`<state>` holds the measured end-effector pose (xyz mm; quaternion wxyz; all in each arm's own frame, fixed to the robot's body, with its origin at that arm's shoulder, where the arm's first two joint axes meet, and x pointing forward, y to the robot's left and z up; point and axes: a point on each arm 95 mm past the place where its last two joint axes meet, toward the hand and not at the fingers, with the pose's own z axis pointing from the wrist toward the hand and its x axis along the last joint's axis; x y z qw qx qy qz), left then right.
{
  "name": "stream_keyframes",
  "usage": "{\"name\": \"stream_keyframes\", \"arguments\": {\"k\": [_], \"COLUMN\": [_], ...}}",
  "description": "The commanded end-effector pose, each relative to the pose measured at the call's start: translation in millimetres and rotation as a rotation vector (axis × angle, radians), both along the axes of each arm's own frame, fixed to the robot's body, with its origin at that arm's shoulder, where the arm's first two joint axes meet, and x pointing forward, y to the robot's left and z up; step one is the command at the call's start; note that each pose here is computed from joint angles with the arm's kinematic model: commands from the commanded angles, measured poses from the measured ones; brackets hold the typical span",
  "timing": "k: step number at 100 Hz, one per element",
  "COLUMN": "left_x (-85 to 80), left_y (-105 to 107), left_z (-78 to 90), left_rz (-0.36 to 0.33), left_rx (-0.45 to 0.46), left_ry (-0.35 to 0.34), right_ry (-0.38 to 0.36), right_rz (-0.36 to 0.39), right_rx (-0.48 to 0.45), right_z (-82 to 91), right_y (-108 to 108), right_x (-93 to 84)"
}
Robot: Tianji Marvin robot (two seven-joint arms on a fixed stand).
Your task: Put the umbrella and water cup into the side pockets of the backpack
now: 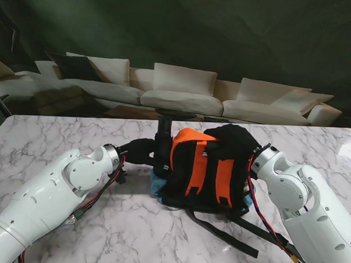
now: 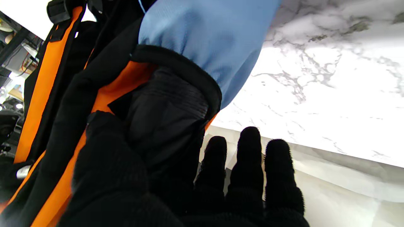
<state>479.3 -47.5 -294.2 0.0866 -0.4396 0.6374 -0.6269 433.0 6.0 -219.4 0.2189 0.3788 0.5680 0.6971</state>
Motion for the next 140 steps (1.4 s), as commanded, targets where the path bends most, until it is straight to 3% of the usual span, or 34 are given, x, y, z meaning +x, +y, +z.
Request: {"name": "stream_keyframes", "arguments": {"k": [1,29,45,78,100,119,140], "left_x": [-2.6,-4.0,-3.2,-5.7,-10.3,-8.2,-5.2], "left_y": [2.6,1.5,6.0,23.8,12.9,-2.3,-9.1], "left_z": [1.8,-12.0,-13.2,16.0,31.1,31.2,20.7], "left_rz": [-0.001,-0.029,-0.001,0.055,0.060,0.047,0.046], "left_rx": [0.005,0.111,0.089,0.006,-0.091,-0.153,-0.140], "left_ry": [0.010,0.076,0.119,0.032,-0.046,-0.029,-0.060], "right_ry": [0.024,0.028,0.031,0.031,0.032,0.031,0.029], "right_rz": [-0.005,-0.007,-0.007,-0.006,-0.001,0.003,0.005], "right_rx": [-0.012,-0.009,-0.014,-0.014,-0.016,-0.011,-0.009], "right_z": [-9.2,-10.9,-11.1,-11.4,-10.6,-9.0,-8.0], "right_y": [-1.5,-0.7,-1.0,0.1,1.5,2.5,2.4], "right_x": [-2.6,-3.1,-3.9,-3.5,-2.5,-1.6,-1.2]}}
